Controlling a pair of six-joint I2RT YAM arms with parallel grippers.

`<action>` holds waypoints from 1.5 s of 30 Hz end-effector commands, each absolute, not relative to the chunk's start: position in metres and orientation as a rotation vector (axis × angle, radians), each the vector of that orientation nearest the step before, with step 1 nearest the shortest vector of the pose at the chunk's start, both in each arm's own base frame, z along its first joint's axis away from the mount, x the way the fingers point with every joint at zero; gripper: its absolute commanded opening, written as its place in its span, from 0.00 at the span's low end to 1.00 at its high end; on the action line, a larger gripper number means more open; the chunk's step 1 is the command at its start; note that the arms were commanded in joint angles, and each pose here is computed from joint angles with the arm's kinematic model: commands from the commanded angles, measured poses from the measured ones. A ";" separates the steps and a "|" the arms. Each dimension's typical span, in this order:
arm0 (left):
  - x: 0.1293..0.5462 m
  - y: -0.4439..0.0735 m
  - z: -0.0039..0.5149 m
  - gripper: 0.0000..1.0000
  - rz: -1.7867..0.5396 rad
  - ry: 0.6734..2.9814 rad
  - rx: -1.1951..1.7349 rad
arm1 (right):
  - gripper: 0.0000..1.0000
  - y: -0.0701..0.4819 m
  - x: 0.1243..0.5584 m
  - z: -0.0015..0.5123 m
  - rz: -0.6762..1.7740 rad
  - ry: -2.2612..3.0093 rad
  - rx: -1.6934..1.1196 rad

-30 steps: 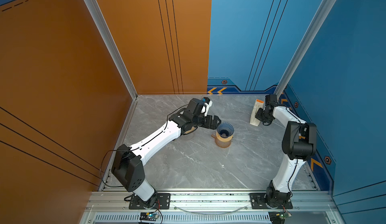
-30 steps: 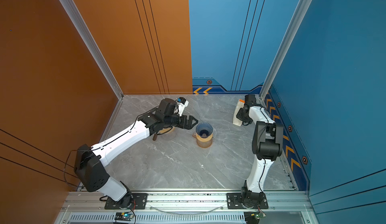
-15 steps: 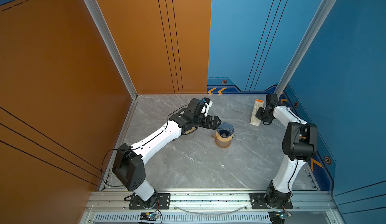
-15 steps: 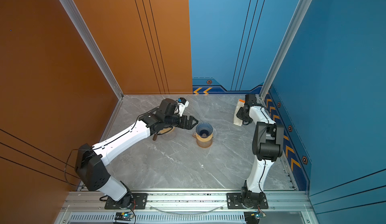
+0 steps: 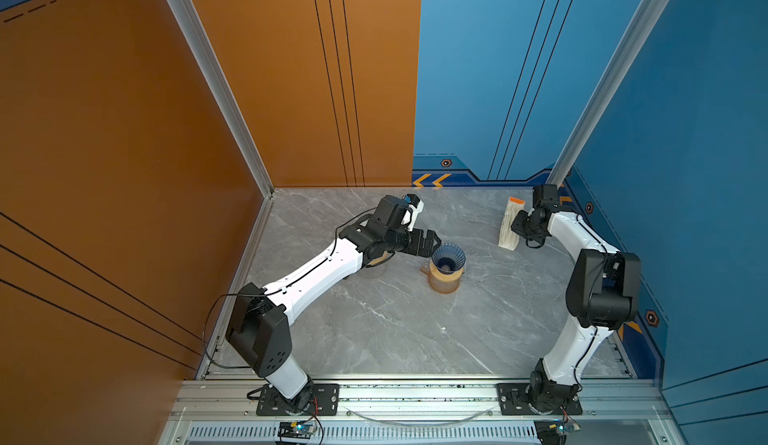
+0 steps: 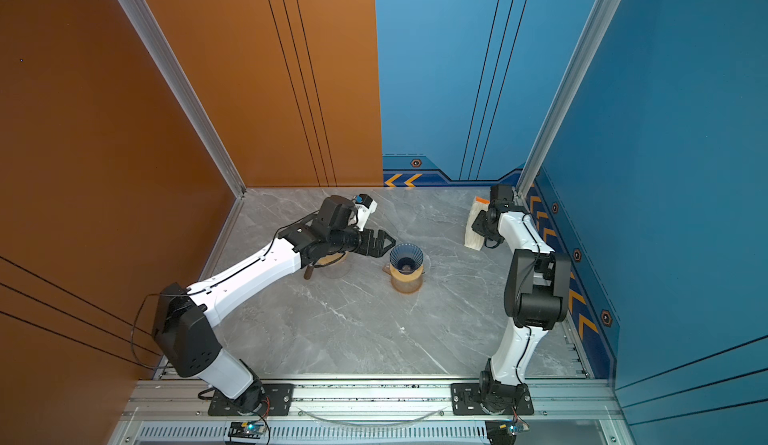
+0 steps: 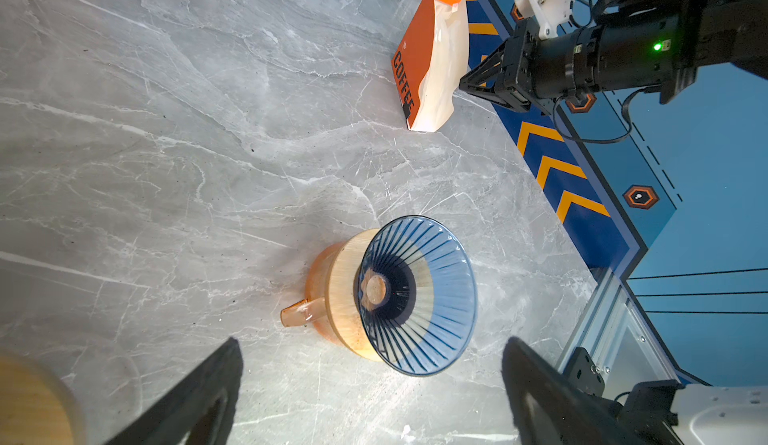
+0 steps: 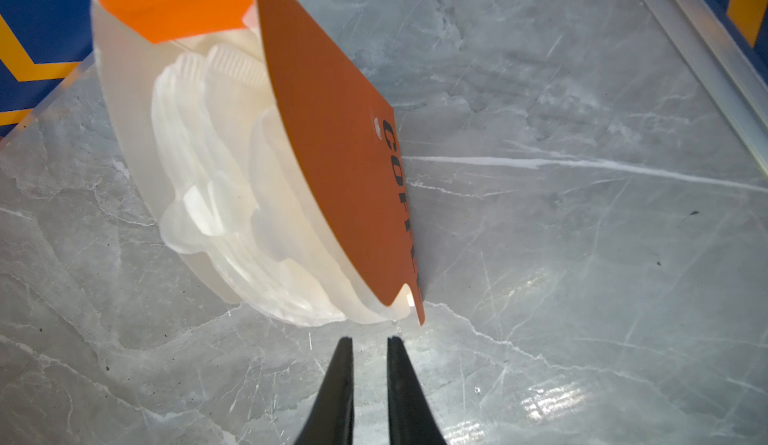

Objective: Place the coffee filter in the dripper

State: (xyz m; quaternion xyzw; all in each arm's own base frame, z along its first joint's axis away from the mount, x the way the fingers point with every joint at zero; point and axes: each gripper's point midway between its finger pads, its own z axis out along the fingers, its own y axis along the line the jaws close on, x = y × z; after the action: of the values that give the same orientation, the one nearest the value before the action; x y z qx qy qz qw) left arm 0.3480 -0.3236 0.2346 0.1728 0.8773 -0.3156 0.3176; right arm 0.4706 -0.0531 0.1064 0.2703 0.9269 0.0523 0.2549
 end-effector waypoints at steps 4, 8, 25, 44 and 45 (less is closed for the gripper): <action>0.351 -0.324 0.236 0.98 -0.853 2.322 0.444 | 0.15 -0.060 0.483 0.096 0.127 2.520 0.775; 0.351 -0.323 0.237 0.98 -0.849 2.323 0.443 | 0.14 -0.061 0.487 0.091 0.125 2.525 0.779; 0.352 -0.320 0.236 0.98 -0.839 2.332 0.430 | 0.14 -0.066 0.487 0.078 0.040 2.536 0.805; 0.351 -0.322 0.235 0.98 -0.853 2.340 0.429 | 0.14 -0.058 0.474 0.108 -0.012 2.508 0.727; 0.351 -0.322 0.234 0.98 -0.852 2.342 0.430 | 0.14 -0.059 0.472 0.108 -0.015 2.511 0.727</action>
State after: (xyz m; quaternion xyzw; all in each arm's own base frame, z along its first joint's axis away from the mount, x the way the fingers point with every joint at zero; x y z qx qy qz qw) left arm 0.3479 -0.3206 0.2315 0.1633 0.8825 -0.3148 0.3089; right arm 0.4807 -0.0533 0.0889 0.2733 0.9297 0.0134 0.2465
